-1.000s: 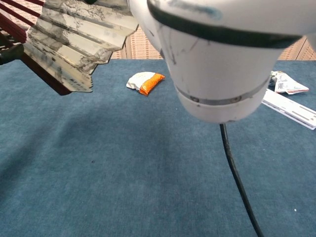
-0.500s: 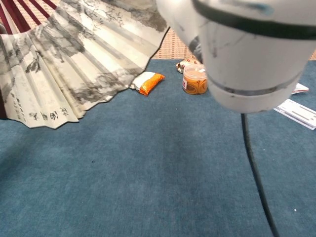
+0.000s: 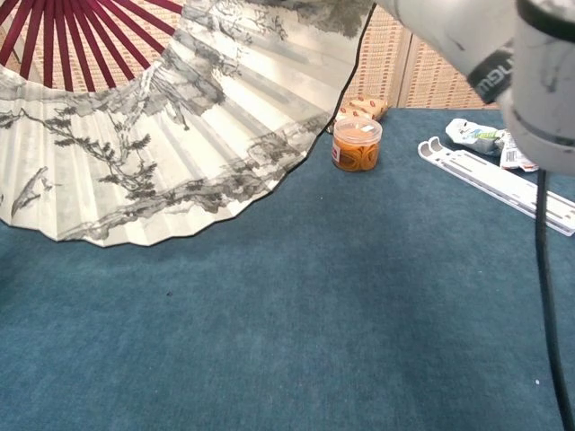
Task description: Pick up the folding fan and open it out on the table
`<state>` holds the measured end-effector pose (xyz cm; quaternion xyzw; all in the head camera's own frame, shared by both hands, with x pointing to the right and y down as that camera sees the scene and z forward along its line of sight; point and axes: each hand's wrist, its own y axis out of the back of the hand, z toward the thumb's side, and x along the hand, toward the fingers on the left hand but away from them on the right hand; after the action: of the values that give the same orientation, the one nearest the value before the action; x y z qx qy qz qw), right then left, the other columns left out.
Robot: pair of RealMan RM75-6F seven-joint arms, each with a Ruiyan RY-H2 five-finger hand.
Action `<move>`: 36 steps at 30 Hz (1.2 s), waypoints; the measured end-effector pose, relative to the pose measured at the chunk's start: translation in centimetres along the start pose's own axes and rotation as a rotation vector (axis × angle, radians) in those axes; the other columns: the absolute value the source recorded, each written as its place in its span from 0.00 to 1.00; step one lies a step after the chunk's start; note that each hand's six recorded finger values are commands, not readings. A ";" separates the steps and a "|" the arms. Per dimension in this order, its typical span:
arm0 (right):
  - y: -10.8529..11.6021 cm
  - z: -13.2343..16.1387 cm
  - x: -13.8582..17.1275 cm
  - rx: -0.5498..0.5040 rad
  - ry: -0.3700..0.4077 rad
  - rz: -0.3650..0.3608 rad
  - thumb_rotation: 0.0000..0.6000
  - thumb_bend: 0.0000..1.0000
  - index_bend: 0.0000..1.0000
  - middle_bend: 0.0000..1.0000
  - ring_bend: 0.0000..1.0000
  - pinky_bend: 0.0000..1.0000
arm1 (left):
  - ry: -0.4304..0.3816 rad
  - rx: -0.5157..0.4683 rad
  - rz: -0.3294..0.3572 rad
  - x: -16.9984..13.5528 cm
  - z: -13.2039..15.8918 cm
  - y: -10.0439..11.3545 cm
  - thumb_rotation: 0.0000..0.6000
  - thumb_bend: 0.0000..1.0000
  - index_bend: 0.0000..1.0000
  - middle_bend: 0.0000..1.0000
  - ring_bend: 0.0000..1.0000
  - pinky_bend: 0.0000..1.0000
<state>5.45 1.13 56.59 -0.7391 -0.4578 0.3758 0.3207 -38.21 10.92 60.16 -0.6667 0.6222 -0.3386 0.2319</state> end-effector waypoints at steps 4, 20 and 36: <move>-0.5 -0.5 0.4 0.002 0.012 0.014 1.00 0.63 0.66 0.13 0.00 0.00 | -0.047 0.084 0.003 0.3 0.3 -0.1 1.00 0.59 0.50 0.52 0.23 0.12; -4.2 -1.8 2.5 -0.117 0.135 -0.042 1.00 0.63 0.62 0.13 0.00 0.00 | -0.107 0.268 -0.073 0.7 -2.2 -2.2 1.00 0.48 0.00 0.00 0.00 0.05; -9.6 -8.8 7.3 -0.082 0.121 0.045 1.00 0.63 0.46 0.13 0.00 0.00 | -0.125 0.590 -0.111 -0.3 -7.2 -2.8 1.00 0.48 0.00 0.00 0.00 0.03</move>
<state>10.93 10.26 67.05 -0.7831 -0.4360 0.3185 0.3087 -41.65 12.42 66.97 -0.6230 0.4441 -0.4753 0.4344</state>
